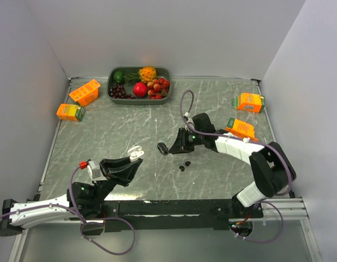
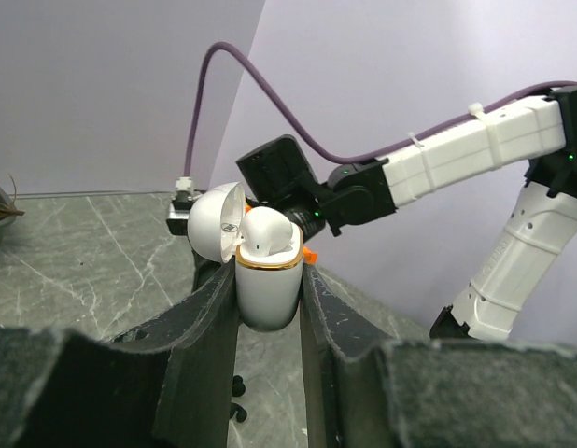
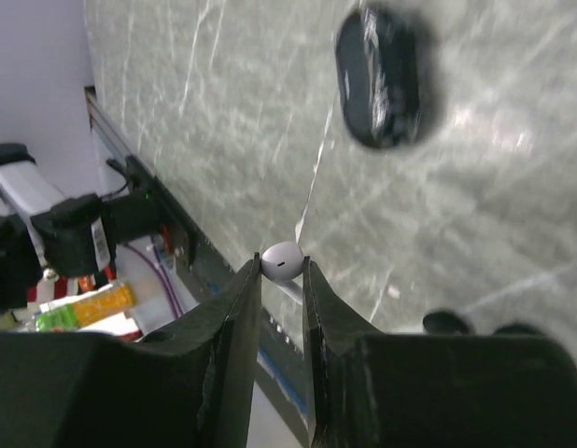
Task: Insert the wireless bluetooth earbuds into the charging case
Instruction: Pick up the earbud from the center of the board.
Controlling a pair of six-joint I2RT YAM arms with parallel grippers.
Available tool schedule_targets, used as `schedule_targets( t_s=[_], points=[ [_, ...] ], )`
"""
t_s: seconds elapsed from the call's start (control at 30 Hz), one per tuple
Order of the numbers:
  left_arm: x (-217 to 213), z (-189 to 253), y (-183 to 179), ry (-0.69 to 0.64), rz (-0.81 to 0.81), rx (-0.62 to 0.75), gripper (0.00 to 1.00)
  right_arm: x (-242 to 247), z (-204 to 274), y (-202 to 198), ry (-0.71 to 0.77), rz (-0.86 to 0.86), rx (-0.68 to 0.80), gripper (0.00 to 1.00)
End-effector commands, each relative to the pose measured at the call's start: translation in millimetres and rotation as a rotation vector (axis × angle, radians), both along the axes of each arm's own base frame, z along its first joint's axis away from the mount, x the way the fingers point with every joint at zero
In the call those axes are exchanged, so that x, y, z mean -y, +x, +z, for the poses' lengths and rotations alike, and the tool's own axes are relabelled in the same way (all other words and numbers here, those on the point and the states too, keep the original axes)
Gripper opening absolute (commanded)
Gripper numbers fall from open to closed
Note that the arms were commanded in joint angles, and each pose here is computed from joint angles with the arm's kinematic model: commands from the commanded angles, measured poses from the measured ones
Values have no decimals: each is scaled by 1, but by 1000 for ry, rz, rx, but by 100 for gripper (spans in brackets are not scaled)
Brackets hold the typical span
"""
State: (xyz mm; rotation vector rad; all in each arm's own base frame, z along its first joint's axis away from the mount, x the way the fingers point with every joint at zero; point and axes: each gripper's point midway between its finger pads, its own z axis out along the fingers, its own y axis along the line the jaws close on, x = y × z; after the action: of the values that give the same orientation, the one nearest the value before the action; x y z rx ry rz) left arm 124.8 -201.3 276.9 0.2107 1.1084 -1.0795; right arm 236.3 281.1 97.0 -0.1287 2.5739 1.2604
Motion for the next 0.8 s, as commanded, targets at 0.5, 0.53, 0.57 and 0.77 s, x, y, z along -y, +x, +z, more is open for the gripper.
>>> schedule_targets(
  t_s=[0.5,0.53,0.57,0.77],
  points=[
    [3,-26,1,43,-1,-16,1,20,-63,53,-262,-34,-46,29],
    [2,-26,1,43,0,-17,1,21,-62,56,-272,-38,-35,33],
    [3,-26,1,41,-1,-17,1,23,-63,56,-282,-39,-37,36],
    [5,-27,1,49,-5,-15,1,29,-60,59,-319,-56,-21,52]
  ],
)
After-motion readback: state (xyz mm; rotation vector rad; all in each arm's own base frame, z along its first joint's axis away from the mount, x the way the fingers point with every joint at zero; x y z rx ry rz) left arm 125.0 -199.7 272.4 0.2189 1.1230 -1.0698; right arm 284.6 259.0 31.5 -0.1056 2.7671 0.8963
